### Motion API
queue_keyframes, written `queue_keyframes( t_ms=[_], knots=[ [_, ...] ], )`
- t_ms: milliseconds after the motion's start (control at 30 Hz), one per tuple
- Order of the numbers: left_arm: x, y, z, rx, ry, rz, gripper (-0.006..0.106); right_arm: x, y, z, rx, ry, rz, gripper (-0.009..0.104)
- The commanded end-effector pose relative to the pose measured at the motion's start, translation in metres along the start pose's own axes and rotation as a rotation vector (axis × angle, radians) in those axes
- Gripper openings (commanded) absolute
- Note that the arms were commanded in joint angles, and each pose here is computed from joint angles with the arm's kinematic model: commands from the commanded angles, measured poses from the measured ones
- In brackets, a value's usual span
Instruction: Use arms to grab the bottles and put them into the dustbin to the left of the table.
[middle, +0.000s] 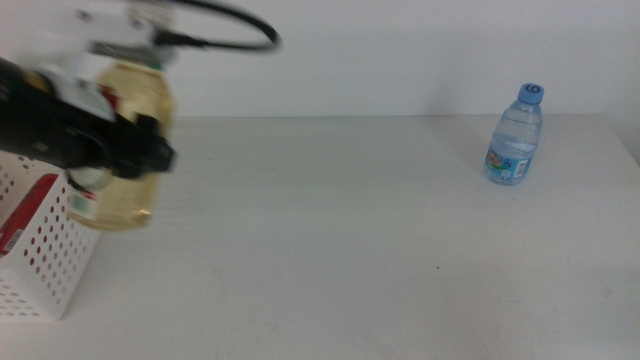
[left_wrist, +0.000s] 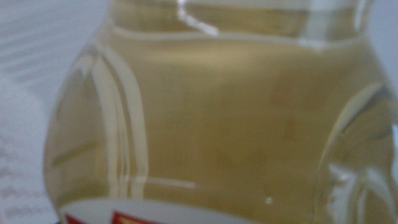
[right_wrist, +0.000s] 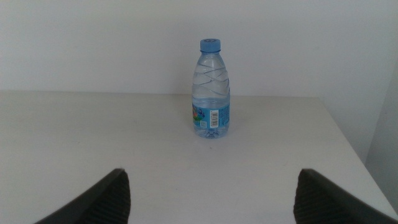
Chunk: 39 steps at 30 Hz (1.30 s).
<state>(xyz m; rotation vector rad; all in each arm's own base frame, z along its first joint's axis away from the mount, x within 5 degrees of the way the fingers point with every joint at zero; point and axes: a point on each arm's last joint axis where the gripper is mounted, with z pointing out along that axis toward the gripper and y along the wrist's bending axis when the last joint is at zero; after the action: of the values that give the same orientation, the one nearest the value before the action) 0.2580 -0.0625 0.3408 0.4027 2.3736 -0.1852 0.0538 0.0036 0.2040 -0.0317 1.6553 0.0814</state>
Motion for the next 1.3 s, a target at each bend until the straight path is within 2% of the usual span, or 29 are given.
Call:
queue_keyframes(
  t_ms=[0, 100, 233, 433, 600, 700, 1000, 1267],
  knots=[
    [-0.023, 0.014, -0.035, -0.047, -0.162, -0.045, -0.005, -0.016, 0.000, -0.005, 0.000, -0.131, -0.018, 0.073],
    [-0.026, 0.035, -0.048, -0.103, -0.146, -0.089, -0.005, -0.016, 0.000, -0.005, 0.000, -0.131, -0.018, 0.073],
    [-0.030, 0.059, -0.055, -0.136, -0.056, -0.123, -0.005, -0.016, 0.000, -0.005, 0.000, -0.131, -0.018, 0.073],
    [-0.031, 0.101, -0.050, -0.164, 0.103, -0.221, -0.005, -0.016, 0.000, -0.005, 0.000, -0.131, -0.018, 0.073],
    [-0.032, 0.130, -0.042, -0.150, 0.197, -0.305, -0.005, -0.016, 0.000, -0.005, 0.000, -0.131, -0.018, 0.073],
    [-0.033, 0.143, -0.039, -0.136, 0.254, -0.312, -0.005, -0.016, 0.000, -0.005, 0.000, -0.131, -0.018, 0.073],
    [-0.023, 0.177, -0.023, -0.213, 0.337, -0.320, -0.005, -0.016, 0.000, -0.005, 0.000, -0.131, -0.019, 0.073],
    [-0.013, 0.192, -0.007, -0.238, 0.407, -0.329, -0.005, -0.016, 0.000, -0.005, 0.000, -0.131, -0.018, 0.073]
  ],
)
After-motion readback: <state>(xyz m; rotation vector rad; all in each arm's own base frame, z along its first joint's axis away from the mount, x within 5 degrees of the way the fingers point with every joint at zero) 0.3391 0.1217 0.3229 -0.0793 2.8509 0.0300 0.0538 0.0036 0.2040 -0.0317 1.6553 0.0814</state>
